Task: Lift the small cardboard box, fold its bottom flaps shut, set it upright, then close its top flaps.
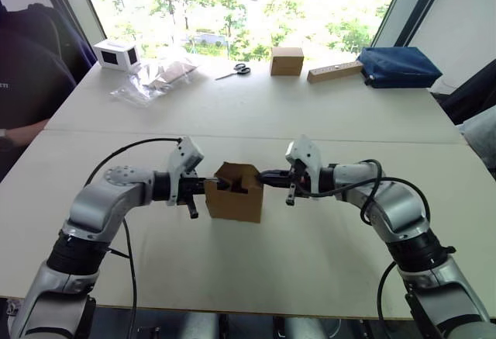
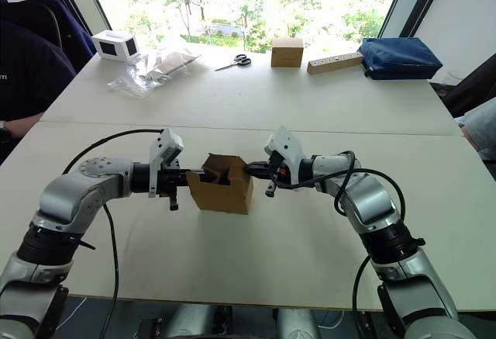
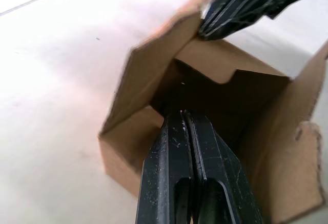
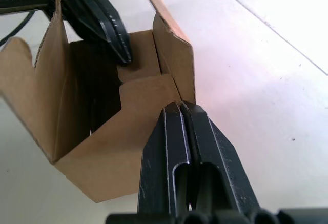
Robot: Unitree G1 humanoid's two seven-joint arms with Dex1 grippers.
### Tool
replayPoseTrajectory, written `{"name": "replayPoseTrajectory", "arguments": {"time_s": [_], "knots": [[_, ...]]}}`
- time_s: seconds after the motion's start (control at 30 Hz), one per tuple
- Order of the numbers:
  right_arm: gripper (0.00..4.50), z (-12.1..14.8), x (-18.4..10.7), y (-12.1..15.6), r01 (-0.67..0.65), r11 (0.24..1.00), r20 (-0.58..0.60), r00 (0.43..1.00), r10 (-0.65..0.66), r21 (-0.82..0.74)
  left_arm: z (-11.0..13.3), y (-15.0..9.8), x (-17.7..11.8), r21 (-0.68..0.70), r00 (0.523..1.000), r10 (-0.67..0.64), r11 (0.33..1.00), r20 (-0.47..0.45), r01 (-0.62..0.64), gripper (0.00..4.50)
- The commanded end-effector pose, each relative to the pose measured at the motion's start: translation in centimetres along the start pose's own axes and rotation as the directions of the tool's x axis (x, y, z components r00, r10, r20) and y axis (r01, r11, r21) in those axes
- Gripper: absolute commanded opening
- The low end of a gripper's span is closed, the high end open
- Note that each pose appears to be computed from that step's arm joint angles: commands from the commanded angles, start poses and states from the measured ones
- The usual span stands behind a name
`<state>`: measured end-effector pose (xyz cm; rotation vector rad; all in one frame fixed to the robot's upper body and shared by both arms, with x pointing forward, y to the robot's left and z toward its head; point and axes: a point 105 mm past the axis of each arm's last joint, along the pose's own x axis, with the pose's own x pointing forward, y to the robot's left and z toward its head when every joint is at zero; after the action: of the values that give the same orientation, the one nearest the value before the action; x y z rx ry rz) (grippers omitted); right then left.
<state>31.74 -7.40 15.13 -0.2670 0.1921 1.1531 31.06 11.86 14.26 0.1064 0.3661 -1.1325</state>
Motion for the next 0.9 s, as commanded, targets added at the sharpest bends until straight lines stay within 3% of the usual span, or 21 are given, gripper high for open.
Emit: {"name": "replayPoseTrajectory", "arguments": {"time_s": [0.03,0.37,0.67,0.77,0.9], "knots": [[0.0,2.2,-0.7,0.1,0.005,1.0,0.084,0.996,-0.004,-0.02,1.8,0.4,-0.8,0.029,0.998,0.014,0.999,0.066,-0.016,0.02],[0.0,1.9,-1.1,0.7,-0.006,1.0,0.08,0.997,0.005,0.006,3.4,-0.8,-0.5,0.031,0.993,-0.046,0.999,0.105,0.043,0.02],[0.0,3.2,-2.3,0.8,0.013,0.999,0.14,0.99,-0.017,0.031,4.9,-0.2,-2.0,0.024,0.986,-0.035,0.999,0.164,0.031,0.02],[0.0,4.8,-4.0,2.4,-0.01,1.0,0.181,0.983,0.007,0.012,6.0,1.0,-3.4,0.012,0.976,-0.001,1.0,0.218,-0.002,0.02],[0.0,5.2,-4.1,4.7,-0.057,0.998,0.159,0.986,0.057,-0.006,6.6,3.3,-3.7,-0.03,0.96,0.05,0.999,0.277,-0.044,0.02]]}}
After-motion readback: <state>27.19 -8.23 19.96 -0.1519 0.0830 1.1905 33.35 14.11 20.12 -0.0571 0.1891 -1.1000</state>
